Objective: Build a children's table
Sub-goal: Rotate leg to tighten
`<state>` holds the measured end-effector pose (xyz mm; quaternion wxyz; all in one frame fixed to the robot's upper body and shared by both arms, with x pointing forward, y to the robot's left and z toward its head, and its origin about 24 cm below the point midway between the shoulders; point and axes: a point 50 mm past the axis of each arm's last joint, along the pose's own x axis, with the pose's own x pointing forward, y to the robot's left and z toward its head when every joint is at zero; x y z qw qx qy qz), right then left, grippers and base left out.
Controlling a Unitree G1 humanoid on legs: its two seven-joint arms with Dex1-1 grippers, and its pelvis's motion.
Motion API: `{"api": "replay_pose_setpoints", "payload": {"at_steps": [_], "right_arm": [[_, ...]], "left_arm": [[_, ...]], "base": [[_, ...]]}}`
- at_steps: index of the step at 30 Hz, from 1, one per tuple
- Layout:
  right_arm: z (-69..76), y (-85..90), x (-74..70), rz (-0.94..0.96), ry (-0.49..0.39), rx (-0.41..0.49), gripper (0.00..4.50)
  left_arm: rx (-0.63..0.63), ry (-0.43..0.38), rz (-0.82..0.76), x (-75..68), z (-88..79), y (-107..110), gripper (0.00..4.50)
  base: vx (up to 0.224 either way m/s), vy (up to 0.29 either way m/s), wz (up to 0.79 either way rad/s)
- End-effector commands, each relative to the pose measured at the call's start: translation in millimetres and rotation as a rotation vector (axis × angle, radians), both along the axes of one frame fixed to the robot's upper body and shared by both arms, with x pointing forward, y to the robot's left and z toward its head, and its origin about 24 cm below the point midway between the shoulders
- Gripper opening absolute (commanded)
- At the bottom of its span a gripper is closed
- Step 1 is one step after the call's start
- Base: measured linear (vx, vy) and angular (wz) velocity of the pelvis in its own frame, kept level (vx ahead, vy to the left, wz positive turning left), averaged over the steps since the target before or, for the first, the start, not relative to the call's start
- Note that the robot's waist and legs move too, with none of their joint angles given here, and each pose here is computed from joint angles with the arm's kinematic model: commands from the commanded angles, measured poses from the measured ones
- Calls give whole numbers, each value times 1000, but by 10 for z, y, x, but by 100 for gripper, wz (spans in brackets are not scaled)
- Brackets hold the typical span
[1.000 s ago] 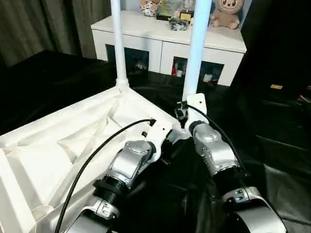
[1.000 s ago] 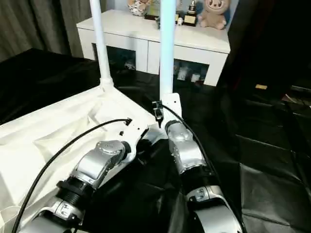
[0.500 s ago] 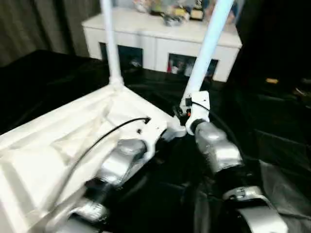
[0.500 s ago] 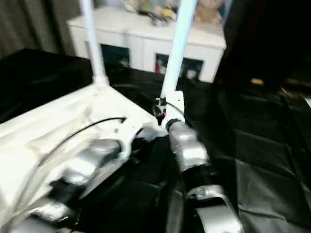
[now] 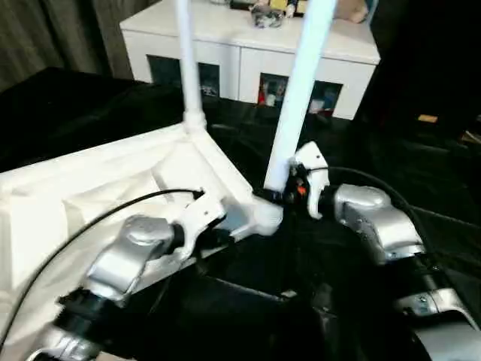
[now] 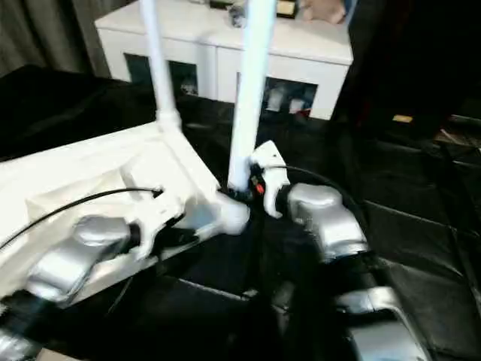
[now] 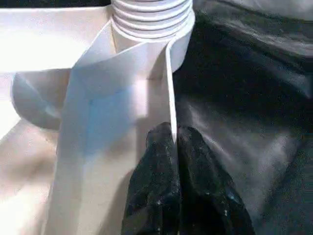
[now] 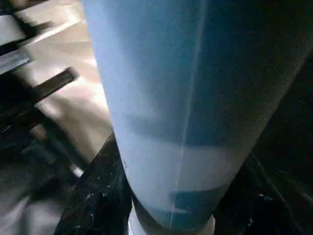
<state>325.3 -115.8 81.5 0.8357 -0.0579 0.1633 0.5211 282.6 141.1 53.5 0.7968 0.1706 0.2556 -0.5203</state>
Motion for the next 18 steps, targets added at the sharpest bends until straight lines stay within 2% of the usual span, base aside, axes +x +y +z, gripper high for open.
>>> {"api": "replay_pose_setpoints", "payload": {"at_steps": [1, 13, 15, 18], "right_arm": [[-717, -249, -313, -37, 343, -208, 183], [-849, -214, -387, -52, 379, -253, 183], [-853, -215, -375, -78, 364, -255, 183], [-872, -237, -252, -273, 328, -254, 183]], "left_arm": [[-69, -15, -145, -77, 143, -119, 0], [-71, 0, -134, -58, 157, -74, 0], [-70, 2, -127, -46, 149, -74, 0], [-62, 1, -27, 30, 81, -85, 0]], "base": [[0, 0, 0], [0, 0, 0], [0, 0, 0], [0, 0, 0]]}}
